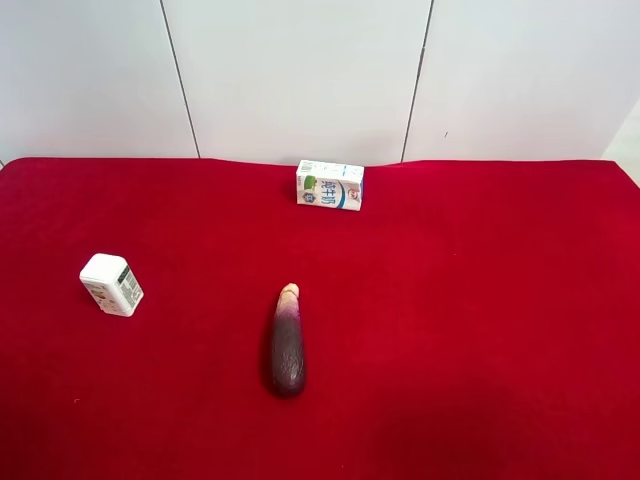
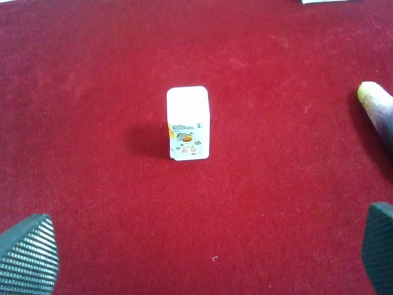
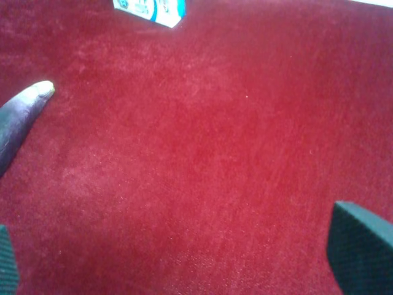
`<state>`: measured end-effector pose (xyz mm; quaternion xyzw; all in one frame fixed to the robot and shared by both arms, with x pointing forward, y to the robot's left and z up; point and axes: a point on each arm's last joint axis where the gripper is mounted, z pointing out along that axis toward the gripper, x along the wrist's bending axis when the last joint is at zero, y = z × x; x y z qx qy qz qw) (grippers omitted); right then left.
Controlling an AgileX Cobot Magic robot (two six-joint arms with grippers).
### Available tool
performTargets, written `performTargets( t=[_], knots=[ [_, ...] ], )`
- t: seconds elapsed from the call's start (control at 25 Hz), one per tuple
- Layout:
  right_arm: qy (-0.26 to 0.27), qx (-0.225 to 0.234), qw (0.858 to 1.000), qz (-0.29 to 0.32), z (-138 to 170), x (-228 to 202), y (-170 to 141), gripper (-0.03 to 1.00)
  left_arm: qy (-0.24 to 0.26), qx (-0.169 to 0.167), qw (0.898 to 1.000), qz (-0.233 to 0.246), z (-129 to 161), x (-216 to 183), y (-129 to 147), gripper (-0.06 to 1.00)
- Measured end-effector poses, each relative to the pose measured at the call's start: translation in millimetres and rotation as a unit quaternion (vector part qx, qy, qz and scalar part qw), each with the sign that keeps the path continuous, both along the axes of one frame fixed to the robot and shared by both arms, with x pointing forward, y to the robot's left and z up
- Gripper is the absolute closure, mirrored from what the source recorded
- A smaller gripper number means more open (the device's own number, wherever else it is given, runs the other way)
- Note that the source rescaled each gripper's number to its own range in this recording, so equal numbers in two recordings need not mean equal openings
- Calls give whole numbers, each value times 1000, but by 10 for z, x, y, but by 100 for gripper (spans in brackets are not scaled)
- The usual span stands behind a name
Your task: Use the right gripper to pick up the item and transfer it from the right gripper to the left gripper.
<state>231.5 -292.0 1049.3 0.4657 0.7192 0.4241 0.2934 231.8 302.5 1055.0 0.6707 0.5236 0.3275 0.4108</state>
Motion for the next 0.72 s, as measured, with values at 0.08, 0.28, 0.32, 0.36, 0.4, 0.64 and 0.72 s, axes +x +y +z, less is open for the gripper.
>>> performTargets(
  t=[0.08,0.28,0.32,0.36,0.4,0.64,0.72],
  knots=[
    [0,0,1000,0,0,0,0,-3,0,0,1000,0,0,0,0,-5],
    [0,0,1000,-11,0,2,2,-3,0,0,1000,7,1,0,-2,-5],
    [0,0,1000,-17,0,3,2,-3,0,0,1000,15,1,-1,-3,-5],
    [0,0,1000,-22,0,4,3,-3,0,0,999,38,1,-2,-6,-5],
    [0,0,1000,-28,0,5,4,-3,0,0,999,51,1,-2,-8,-5],
    [0,0,998,-57,0,10,8,-3,0,0,994,107,1,-3,-16,-5],
    [0,0,998,-65,0,11,9,-3,0,0,994,108,1,-3,-16,-5]
  ],
)
